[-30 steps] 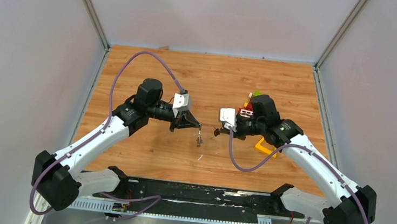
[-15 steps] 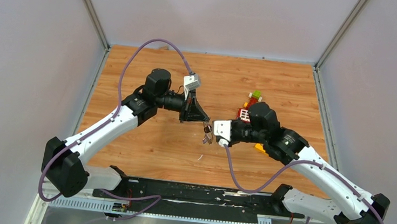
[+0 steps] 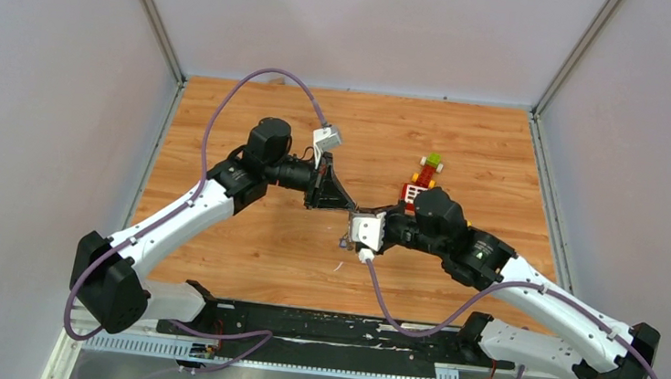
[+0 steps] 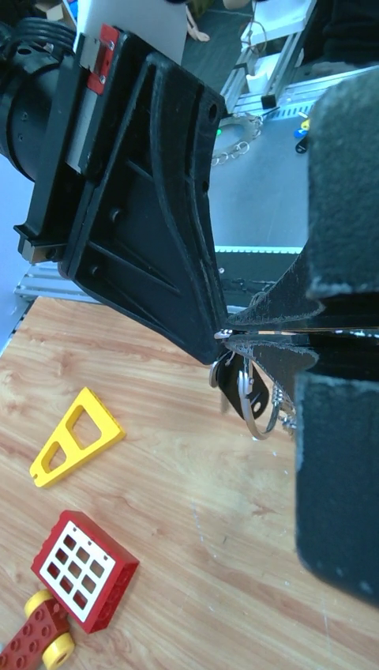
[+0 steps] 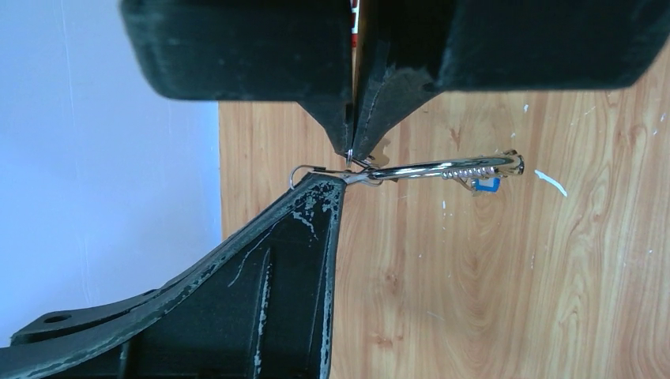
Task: Put the keys on the keyring
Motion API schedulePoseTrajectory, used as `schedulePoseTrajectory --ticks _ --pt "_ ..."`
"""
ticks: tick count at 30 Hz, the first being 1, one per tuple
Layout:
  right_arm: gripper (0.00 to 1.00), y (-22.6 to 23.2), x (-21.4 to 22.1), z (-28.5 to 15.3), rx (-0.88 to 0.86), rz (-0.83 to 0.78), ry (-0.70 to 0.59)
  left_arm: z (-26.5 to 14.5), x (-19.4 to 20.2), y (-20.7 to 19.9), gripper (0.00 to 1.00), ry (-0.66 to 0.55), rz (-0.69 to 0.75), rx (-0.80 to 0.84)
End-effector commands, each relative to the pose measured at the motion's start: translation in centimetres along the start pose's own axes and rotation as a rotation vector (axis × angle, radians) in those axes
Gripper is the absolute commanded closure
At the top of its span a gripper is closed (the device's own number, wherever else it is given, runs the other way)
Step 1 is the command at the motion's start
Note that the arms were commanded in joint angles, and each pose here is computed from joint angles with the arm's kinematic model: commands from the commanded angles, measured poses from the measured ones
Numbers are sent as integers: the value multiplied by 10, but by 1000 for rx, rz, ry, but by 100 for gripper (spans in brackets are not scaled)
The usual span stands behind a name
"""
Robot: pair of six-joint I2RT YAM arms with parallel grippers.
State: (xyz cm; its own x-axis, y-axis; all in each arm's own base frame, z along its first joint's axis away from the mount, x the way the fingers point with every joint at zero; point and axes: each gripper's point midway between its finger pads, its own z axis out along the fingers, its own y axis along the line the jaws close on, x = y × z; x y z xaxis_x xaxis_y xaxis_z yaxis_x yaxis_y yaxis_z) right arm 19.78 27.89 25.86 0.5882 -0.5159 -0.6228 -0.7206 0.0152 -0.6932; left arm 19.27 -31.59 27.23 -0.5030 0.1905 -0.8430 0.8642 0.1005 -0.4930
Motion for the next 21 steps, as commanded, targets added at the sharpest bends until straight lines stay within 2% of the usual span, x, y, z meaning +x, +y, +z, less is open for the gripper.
schedulePoseTrajectory --ticks 1,21 --pt "100 -19 -10 -7 96 -40 -22 0 -18 -14 100 -38 41 41" --pt "100 -20 -18 -11 123 -53 -51 3 -20 -16 100 -49 26 74"
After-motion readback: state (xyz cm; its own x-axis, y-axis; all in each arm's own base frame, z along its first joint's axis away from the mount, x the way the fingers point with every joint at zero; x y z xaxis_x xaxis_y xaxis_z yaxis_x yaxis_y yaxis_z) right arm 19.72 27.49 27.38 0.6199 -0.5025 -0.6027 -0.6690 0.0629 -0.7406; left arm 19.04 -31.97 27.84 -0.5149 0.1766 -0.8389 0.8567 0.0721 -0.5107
